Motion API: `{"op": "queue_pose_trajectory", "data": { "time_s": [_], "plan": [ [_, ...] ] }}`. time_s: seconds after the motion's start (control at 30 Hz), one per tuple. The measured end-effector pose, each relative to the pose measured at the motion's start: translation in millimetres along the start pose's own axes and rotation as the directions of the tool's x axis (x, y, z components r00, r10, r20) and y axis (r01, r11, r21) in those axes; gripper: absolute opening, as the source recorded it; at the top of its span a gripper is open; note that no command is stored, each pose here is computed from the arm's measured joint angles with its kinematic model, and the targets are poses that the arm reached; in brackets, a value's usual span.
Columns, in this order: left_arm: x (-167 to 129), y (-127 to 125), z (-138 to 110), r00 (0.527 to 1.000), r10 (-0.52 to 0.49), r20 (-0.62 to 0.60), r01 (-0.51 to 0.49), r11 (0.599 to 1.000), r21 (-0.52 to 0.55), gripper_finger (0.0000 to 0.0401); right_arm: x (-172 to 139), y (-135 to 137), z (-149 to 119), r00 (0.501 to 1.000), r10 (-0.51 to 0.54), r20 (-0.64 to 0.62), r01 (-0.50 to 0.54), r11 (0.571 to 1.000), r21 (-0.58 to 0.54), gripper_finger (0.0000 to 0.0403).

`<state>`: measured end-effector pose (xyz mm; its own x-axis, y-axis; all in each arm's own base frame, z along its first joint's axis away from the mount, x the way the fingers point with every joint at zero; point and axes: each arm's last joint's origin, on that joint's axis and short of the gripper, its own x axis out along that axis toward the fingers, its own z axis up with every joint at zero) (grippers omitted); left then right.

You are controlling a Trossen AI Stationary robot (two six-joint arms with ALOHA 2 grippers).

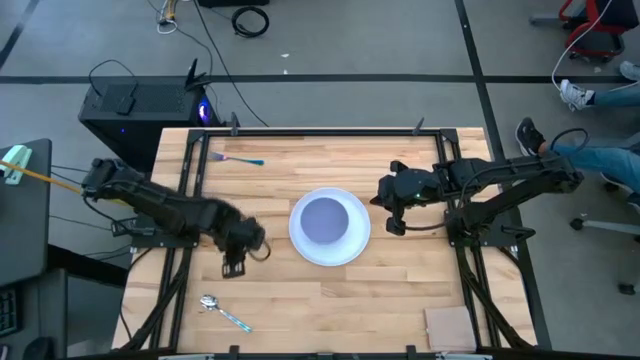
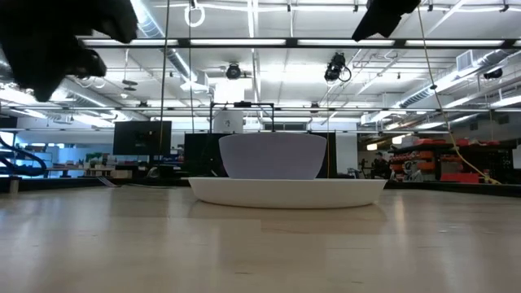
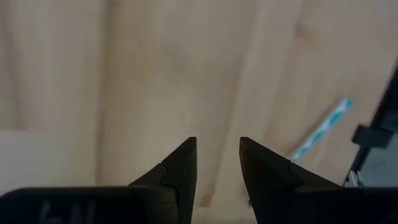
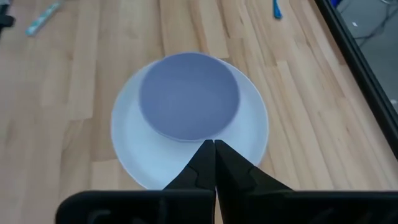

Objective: Set table place
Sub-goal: Put the spoon into the bowl

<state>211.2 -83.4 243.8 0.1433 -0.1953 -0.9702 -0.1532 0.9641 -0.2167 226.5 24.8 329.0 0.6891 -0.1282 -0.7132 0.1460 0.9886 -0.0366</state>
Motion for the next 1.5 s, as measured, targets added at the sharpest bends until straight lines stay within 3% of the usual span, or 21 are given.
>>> {"op": "queue_pose_trajectory", "data": {
  "time_s": [0.23, 0.57, 0.8, 1.07, 1.27, 1.5],
  "plan": [
    [17.3, -45.1, -25.0, 0.993, -0.110, 0.043, 0.107, 0.992, 0.072, 0.0137, -2.8, 12.3, -1.3, 0.999, 0.040, 0.010, -0.040, 0.999, -0.037, 0.0004],
    [50.5, -73.9, -68.0, 0.974, -0.223, 0.028, 0.223, 0.975, 0.008, 0.0141, -4.4, 18.2, -2.4, 0.998, 0.060, 0.012, -0.059, 0.996, -0.067, 0.0005],
    [55.3, -78.4, -81.5, 0.977, -0.211, 0.024, 0.211, 0.978, 0.011, 0.0142, -4.4, 18.2, -2.0, 0.998, 0.061, 0.016, -0.060, 0.995, -0.081, 0.0006],
    [55.4, -79.7, -82.6, 0.979, -0.186, 0.080, 0.184, 0.982, 0.031, 0.0129, -4.7, 21.6, -2.3, 0.985, 0.175, -0.006, -0.174, 0.977, -0.123, 0.0002],
    [61.9, -90.0, -82.7, 0.968, -0.199, 0.151, 0.191, 0.979, 0.068, 0.0127, -5.1, 23.2, 3.0, 0.978, 0.201, 0.046, -0.193, 0.971, -0.141, 0.0005],
    [84.7, -102.5, -95.2, 0.981, -0.163, 0.106, 0.149, 0.981, 0.125, 0.0124, -5.4, 23.7, 5.2, 0.976, 0.206, 0.069, -0.194, 0.970, -0.145, 0.0002]
  ]
}}
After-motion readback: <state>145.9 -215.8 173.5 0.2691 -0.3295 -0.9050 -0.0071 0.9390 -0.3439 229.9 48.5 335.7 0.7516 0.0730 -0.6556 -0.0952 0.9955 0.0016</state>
